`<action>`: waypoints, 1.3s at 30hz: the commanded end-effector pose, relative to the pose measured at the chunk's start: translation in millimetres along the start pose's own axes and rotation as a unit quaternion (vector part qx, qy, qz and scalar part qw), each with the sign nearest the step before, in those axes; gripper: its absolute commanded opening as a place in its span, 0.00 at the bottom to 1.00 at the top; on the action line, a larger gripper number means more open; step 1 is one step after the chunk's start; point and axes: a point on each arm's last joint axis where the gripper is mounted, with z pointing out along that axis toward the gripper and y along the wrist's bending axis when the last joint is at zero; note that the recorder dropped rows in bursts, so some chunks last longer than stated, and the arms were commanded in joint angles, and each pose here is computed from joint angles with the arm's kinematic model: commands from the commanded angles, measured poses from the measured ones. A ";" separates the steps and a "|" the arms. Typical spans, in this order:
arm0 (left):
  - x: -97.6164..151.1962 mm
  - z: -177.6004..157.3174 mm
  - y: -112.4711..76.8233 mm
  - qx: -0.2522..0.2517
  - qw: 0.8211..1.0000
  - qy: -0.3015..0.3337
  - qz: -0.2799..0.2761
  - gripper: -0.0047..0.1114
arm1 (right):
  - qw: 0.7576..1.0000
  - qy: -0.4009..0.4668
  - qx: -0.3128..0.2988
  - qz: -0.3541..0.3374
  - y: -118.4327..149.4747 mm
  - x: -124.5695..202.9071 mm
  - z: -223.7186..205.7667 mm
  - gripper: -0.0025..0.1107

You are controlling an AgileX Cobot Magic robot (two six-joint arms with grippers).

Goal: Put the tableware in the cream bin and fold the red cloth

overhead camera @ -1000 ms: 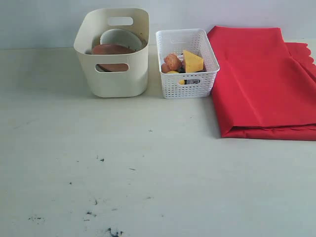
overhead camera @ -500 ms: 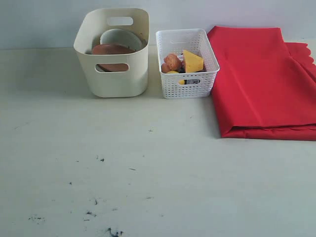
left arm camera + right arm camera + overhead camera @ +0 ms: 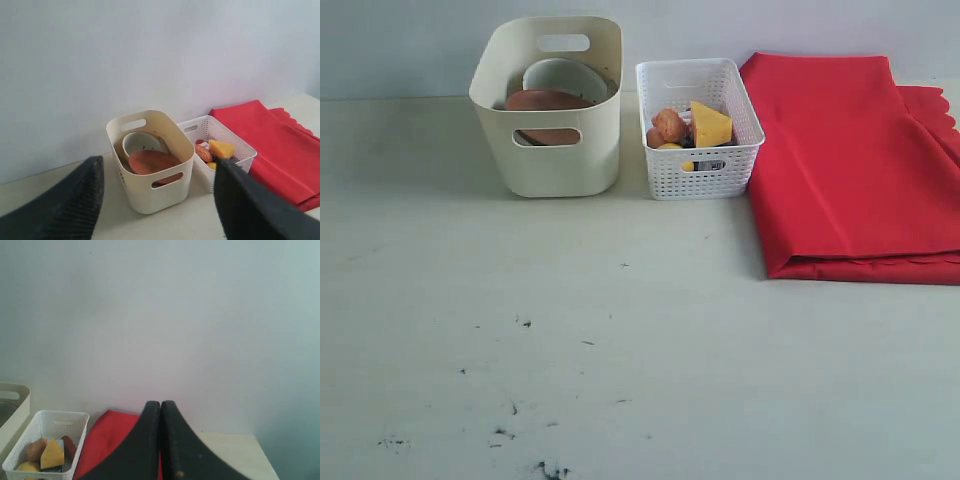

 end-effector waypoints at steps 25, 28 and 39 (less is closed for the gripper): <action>9.6 8.1 -2.9 0.007 1.000 -0.002 0.006 0.57 | 0.996 0.078 -0.029 -0.011 13.4 99.4 33.3 0.02; 9.6 8.1 -2.9 0.007 1.000 -0.002 0.006 0.57 | 0.996 0.078 -0.030 -0.009 13.6 99.3 33.3 0.02; 15.8 10.1 -5.0 0.016 1.000 0.007 -0.004 0.57 | 0.996 0.078 -0.031 -0.006 13.9 99.3 33.3 0.02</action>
